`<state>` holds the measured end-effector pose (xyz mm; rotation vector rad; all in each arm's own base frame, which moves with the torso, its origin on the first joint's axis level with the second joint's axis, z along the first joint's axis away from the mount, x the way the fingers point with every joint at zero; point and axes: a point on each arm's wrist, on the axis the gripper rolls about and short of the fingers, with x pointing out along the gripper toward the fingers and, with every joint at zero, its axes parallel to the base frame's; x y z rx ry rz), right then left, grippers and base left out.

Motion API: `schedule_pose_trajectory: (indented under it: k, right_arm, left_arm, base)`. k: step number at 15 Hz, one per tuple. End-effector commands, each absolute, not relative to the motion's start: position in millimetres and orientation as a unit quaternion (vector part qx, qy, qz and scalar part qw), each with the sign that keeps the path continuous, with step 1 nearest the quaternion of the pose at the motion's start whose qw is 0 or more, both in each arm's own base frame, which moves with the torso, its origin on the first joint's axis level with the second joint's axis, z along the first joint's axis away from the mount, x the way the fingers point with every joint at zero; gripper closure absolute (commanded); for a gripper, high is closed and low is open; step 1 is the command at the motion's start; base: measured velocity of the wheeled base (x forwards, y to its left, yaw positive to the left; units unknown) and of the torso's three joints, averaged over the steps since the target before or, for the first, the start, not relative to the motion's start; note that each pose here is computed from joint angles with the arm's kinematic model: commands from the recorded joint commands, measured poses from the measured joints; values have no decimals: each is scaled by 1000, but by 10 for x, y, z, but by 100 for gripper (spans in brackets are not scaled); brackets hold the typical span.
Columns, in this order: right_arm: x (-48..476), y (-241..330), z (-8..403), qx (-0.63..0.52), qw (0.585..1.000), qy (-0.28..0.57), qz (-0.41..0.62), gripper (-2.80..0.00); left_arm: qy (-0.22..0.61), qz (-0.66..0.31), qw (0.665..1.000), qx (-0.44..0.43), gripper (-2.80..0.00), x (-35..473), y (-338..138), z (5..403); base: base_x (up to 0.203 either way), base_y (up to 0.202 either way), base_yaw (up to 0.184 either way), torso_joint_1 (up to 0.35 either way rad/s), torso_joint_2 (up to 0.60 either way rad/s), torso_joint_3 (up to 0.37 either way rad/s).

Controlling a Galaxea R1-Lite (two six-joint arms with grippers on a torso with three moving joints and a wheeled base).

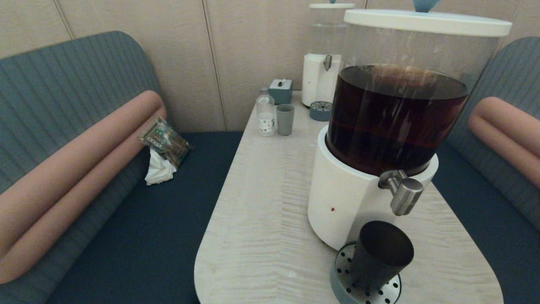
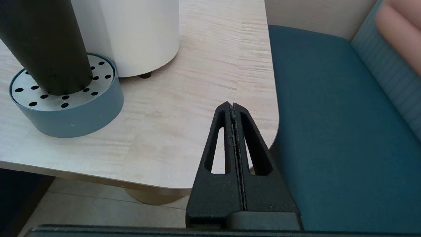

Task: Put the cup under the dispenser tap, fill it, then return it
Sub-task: Turn on the faucet

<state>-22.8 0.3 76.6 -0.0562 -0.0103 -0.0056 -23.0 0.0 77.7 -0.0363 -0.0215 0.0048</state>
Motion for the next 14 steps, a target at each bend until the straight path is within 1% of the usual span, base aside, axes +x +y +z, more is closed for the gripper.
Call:
schedule_pose_trajectory:
  k: [1, 3, 4, 5, 7, 8, 11, 13, 14]
  right_arm:
    - [-224, 4, 745, -29, 1000, -4, -1, 0]
    - [-261, 3, 873, -32, 999, -26, -4, 0]
    - [-329, 4, 1073, -31, 998, -50, -4, 0]
    - [-422, 5, 1328, -28, 997, -74, -3, 0]
    - [-621, 9, 1969, -11, 993, -119, 3, 0]
    - [-628, 14, 2285, -3, 992, -122, 10, 0]
    - [-257, 19, 3089, 11, 996, -89, 32, 0]
    - [11, 28, 3486, 15, 996, -60, 60, 0]
    - [133, 36, 3617, 17, 996, -38, 79, 0]
  left_arm:
    - [-10, 2, 1000, -18, 0, -229, 0, 777]
    - [-11, 2, 1000, -18, 0, -229, 0, 779]
    - [-11, 2, 1000, -18, 0, -229, 0, 779]
    - [-10, 3, 1000, -18, 0, -229, 0, 778]
    - [-11, 4, 1000, -18, 0, -229, 0, 779]
    - [-10, 3, 1000, -18, 0, -228, 0, 775]
    - [-10, 2, 1000, -18, 0, -228, 0, 775]
    - [-11, 4, 1000, -18, 0, -229, 0, 779]
    - [-11, 3, 1000, -18, 0, -229, 0, 778]
  base:
    - [0, 0, 0, 0, 0, 0]
    - [0, 0, 0, 0, 0, 0]
    - [0, 0, 0, 0, 0, 0]
    - [0, 0, 0, 0, 0, 0]
    - [0, 0, 0, 0, 0, 0]
    - [0, 0, 0, 0, 0, 0]
    - [0, 0, 0, 0, 0, 0]
    - [0, 0, 0, 0, 0, 0]
    - [0, 0, 0, 0, 0, 0]
